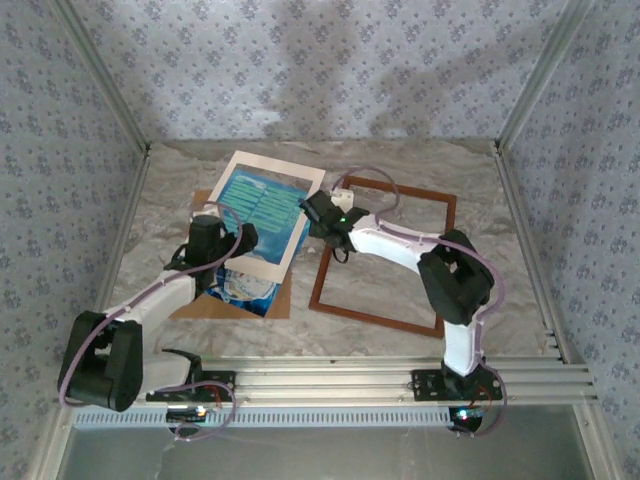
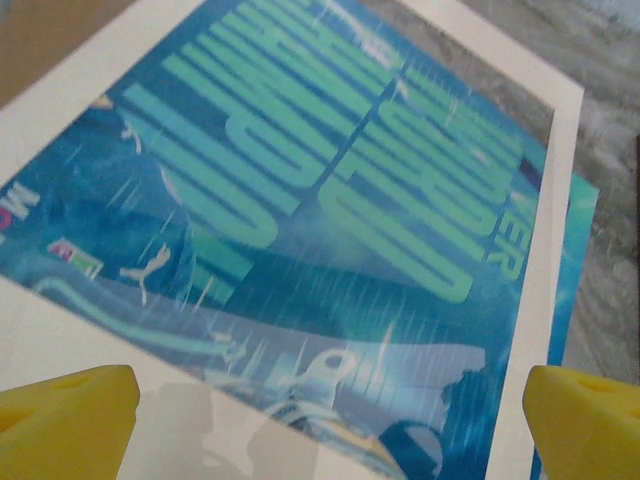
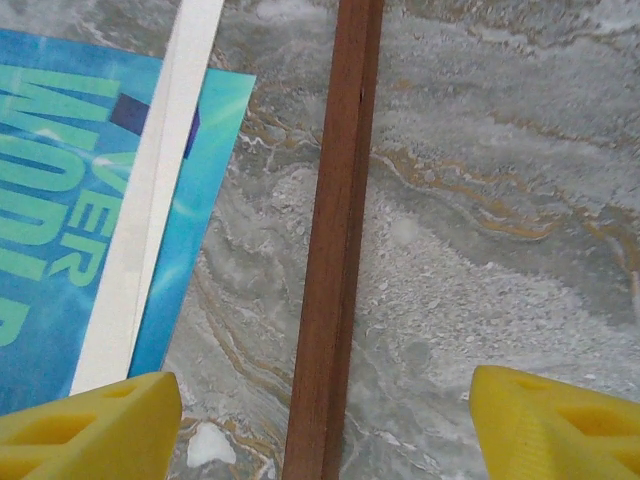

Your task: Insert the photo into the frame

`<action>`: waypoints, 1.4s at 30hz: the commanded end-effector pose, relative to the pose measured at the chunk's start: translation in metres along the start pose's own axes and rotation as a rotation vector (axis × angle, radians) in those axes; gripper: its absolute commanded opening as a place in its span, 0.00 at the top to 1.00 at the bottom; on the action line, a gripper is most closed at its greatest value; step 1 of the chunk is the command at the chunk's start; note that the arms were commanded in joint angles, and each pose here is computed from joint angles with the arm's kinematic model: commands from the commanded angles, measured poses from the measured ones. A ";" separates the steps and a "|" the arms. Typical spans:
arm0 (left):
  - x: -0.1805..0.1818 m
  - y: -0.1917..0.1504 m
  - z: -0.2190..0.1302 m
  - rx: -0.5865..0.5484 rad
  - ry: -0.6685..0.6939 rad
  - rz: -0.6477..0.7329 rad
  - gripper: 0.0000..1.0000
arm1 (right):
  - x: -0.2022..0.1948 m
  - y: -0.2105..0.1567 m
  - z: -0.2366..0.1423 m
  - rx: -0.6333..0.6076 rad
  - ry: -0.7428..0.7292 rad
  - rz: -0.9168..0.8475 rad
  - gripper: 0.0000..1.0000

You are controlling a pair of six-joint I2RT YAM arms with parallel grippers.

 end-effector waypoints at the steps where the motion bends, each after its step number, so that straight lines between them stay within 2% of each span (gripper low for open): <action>1: 0.001 -0.009 -0.008 0.026 -0.023 -0.012 0.01 | 0.000 0.000 0.007 -0.006 -0.078 0.061 0.22; 7: 0.007 -0.014 -0.010 0.024 0.006 0.010 0.01 | -0.002 -0.010 0.023 0.001 -0.149 0.086 0.21; 13: 0.007 -0.012 -0.008 0.021 0.013 0.019 0.01 | 0.005 -0.017 0.041 0.020 -0.135 0.069 0.37; 25: 0.010 -0.014 -0.011 0.027 0.043 -0.001 0.02 | 0.004 -0.021 0.064 0.063 -0.106 0.010 0.59; 32: 0.010 -0.011 -0.011 0.019 0.055 -0.007 0.02 | 0.004 -0.020 0.083 0.134 -0.060 -0.032 0.61; 33: 0.010 -0.011 -0.011 0.019 0.055 -0.008 0.02 | 0.005 -0.020 0.085 0.141 -0.055 -0.046 0.65; 42: 0.011 -0.010 -0.012 0.026 0.078 -0.001 0.01 | 0.005 -0.003 0.085 0.123 -0.070 -0.174 0.79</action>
Point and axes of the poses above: each hand's point on the last joint's axis, 136 mm out from that joint toward the fingers, its own z axis out along the fingers, its own x axis along the line the jaws close on, y = z × x, the point moved 8 cm from there along -z, back along the fingers, and after that the axes turned 1 degree about -z, right-handed, at the moved point
